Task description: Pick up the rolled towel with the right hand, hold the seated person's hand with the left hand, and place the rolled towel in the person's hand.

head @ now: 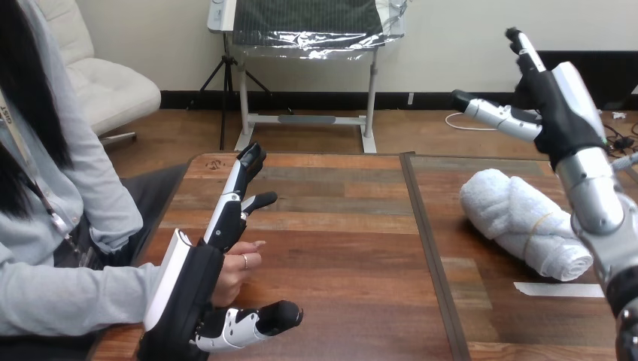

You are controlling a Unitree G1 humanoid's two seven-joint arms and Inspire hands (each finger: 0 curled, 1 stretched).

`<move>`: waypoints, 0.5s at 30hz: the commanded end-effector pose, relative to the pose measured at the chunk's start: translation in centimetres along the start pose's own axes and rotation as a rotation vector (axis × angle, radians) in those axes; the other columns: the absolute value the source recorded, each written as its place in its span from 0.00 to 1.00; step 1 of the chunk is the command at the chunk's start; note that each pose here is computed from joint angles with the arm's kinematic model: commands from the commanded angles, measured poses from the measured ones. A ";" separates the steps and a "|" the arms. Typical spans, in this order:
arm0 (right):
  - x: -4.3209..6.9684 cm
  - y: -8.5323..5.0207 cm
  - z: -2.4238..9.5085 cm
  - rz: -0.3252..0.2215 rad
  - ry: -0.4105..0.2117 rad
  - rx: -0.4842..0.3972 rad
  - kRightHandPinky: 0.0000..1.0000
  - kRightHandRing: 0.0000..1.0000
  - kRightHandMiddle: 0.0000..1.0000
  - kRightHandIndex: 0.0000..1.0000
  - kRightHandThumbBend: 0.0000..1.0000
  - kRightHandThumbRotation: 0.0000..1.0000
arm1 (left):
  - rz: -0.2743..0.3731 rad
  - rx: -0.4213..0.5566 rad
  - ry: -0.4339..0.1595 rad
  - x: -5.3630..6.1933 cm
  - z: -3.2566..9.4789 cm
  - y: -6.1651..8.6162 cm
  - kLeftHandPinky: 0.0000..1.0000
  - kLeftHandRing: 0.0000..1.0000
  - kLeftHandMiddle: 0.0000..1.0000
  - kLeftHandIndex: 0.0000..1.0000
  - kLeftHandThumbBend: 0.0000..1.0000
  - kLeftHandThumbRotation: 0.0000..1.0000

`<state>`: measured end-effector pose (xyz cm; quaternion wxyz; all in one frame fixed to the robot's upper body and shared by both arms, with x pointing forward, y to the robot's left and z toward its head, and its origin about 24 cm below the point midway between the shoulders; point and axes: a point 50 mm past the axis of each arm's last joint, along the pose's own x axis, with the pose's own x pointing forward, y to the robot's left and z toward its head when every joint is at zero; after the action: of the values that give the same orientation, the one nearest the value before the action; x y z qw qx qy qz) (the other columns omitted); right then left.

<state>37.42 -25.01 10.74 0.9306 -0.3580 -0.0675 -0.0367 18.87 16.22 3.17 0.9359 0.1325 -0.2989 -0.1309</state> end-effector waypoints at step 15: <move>3.4 -3.4 3.3 -0.053 0.067 -0.139 0.80 0.99 0.99 0.99 1.00 0.63 | 0.029 0.027 -0.088 1.0 1.0 0.4 0.85 0.98 1.00 1.00 1.00 0.83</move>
<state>38.28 -25.50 10.85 0.9180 -0.3935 -0.0023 -0.0483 18.78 16.19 3.20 0.9343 0.1356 -0.3027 -0.1308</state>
